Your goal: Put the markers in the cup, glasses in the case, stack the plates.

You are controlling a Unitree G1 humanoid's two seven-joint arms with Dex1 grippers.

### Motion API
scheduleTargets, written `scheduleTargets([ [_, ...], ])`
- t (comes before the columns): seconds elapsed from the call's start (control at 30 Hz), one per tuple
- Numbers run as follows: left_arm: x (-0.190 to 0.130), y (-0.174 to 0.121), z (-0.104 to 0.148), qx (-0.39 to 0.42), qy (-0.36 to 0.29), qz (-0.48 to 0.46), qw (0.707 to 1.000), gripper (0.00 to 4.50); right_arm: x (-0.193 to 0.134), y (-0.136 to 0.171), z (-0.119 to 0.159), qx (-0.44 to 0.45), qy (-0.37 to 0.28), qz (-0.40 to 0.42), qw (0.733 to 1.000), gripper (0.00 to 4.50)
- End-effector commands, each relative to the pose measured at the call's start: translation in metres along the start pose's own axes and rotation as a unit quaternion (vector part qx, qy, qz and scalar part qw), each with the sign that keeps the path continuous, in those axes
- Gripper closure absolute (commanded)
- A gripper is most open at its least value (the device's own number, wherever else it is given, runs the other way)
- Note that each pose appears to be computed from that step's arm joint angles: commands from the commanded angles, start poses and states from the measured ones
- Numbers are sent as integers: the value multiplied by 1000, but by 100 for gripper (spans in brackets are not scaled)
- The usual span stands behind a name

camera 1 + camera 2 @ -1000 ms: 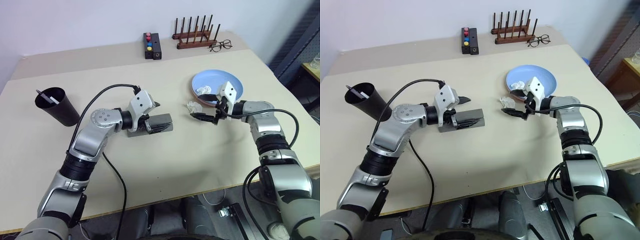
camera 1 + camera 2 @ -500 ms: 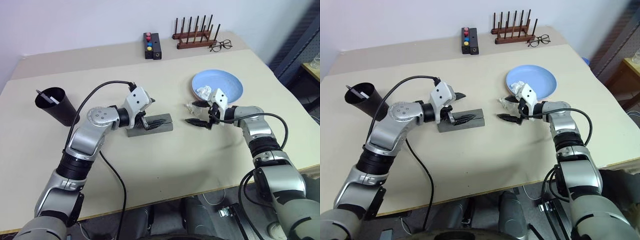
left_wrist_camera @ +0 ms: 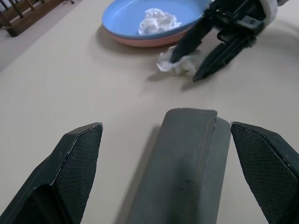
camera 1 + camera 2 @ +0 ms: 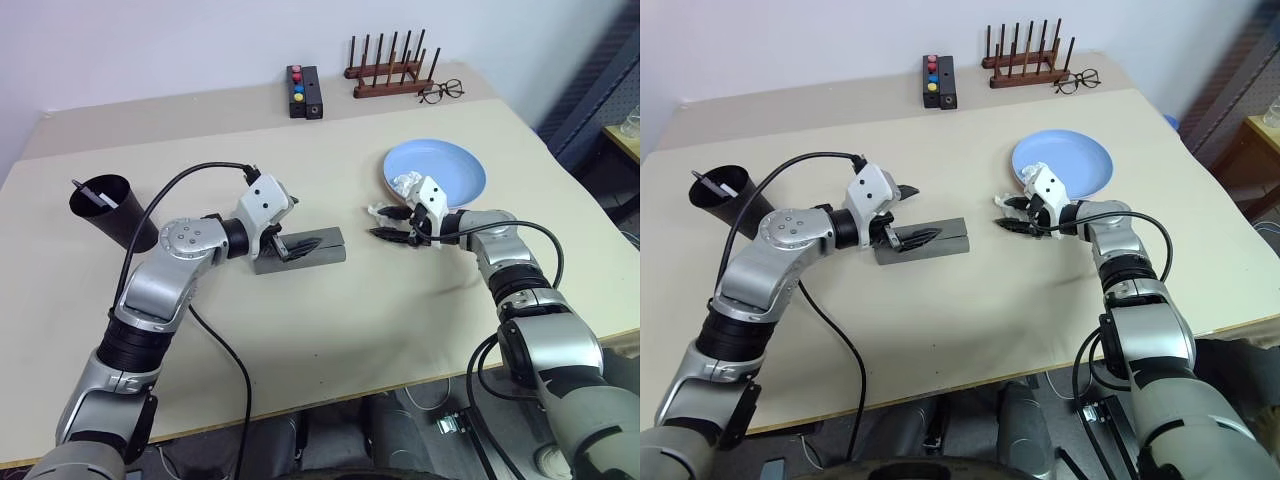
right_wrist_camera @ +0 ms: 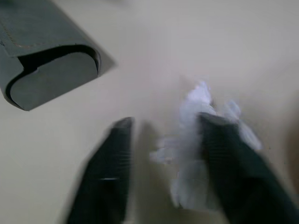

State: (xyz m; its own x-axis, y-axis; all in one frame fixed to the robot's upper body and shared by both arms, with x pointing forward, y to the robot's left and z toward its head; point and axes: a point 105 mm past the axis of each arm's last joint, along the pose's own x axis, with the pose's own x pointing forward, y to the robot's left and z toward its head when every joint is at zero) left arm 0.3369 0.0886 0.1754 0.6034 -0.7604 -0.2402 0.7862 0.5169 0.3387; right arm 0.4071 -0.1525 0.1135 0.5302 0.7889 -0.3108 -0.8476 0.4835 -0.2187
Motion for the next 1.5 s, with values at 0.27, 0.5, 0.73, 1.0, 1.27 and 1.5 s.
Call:
scheduleTargets([
  [0.27, -2, 2, 16, 14, -26, 3, 1000, 0, -7, -14, 23, -44, -23, -28, 998, 445],
  [0.5, 3, 2, 16, 13, -31, -3, 999, 0, -21, -25, 58, -68, -78, -41, 994, 445],
  [0.73, 6, 3, 17, 12, -35, -5, 999, 0, -42, -41, 100, -89, -144, -83, 982, 445],
  [1.0, 8, 2, 20, 13, -40, -6, 999, 0, -53, -74, 79, -74, -84, -194, 975, 420],
  [1.27, 5, 3, 17, 11, -37, -2, 999, 0, -50, -72, 63, -59, -67, -189, 978, 50],
  [1.5, 4, 5, 15, 7, -43, 9, 999, 0, -56, -71, 76, -63, -102, -180, 976, 5],
])
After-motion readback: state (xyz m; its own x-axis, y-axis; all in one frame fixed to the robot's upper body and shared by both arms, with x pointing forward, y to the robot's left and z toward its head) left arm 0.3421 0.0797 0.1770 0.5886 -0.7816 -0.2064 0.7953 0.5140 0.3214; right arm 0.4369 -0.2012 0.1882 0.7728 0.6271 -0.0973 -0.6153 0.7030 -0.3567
